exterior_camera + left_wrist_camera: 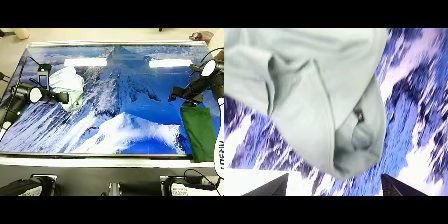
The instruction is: Fold the shirts.
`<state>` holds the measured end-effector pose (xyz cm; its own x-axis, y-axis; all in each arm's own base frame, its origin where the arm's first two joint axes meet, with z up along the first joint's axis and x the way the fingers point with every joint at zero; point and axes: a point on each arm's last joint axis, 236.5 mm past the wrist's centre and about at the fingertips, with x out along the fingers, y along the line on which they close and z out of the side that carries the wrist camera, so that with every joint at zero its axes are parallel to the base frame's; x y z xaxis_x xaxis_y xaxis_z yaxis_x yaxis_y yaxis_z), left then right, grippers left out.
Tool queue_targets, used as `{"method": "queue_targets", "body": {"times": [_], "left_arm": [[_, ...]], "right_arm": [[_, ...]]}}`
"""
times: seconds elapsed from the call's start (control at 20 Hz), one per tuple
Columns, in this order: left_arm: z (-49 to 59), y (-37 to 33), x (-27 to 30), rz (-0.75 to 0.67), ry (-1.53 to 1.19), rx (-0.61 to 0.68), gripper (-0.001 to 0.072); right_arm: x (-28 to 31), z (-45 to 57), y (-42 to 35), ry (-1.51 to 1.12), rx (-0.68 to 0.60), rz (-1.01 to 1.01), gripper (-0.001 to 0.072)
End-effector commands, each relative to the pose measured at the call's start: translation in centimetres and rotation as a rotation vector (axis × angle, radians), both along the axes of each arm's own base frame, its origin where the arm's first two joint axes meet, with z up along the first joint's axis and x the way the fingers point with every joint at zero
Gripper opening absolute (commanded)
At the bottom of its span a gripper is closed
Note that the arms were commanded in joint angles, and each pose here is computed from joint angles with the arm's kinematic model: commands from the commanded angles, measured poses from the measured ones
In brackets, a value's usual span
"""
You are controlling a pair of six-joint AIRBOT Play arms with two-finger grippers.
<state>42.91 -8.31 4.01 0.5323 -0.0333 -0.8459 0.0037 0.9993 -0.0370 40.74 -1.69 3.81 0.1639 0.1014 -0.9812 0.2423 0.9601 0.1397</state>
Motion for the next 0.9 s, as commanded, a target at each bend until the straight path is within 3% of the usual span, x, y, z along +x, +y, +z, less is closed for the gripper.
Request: {"method": "queue_targets", "body": {"times": [0.0,0.05,0.1,0.15,0.35,0.45,0.5,0.55,0.65,0.75,0.85], "left_arm": [[0.6,-0.8,2.7,0.034,-0.105,-0.058,0.065],[-0.7,-0.5,2.7,0.049,-0.07,-0.055,0.0588],[-3.1,0.1,2.1,0.074,0.007,-0.048,0.0596],[-5.6,0.7,1.2,0.115,0.103,-0.067,0.0706],[-12.1,1.3,-1.8,0.261,0.383,-0.237,0.0682],[-12.3,0.9,-0.1,0.258,0.327,-0.276,0.0527],[-12.2,0.6,0.9,0.258,0.288,-0.29,0.0466],[-12.0,-0.1,1.8,0.26,0.251,-0.316,0.0358],[-11.3,-1.9,2.4,0.255,0.23,-0.385,0.0041],[-8.9,-5.8,1.8,0.096,0.203,-0.422,0.0018],[-3.3,-11.4,0.6,-0.166,0.062,-0.379,0.0018]], "right_arm": [[1.5,0.2,-0.1,-0.061,-0.007,-0.005,0.0632],[1.8,0.3,-0.2,-0.074,-0.008,-0.007,0.0632],[2.0,0.3,-0.2,-0.085,-0.009,-0.008,0.0632],[2.2,0.4,-0.2,-0.095,-0.01,-0.009,0.0632],[2.1,0.4,-0.2,-0.089,-0.01,-0.008,0.0632],[1.9,0.3,-0.2,-0.08,-0.009,-0.007,0.0619],[1.7,0.3,-0.1,-0.073,-0.006,-0.007,0.0548],[1.6,0.3,-0.1,-0.071,-0.004,-0.007,0.0454],[1.5,0.7,-0.1,-0.078,-0.005,-0.006,0.0427],[2.0,2.3,-0.8,-0.141,-0.043,-0.003,0.0431],[3.1,6.1,-3.3,-0.267,-0.156,-0.014,0.0433]]}}
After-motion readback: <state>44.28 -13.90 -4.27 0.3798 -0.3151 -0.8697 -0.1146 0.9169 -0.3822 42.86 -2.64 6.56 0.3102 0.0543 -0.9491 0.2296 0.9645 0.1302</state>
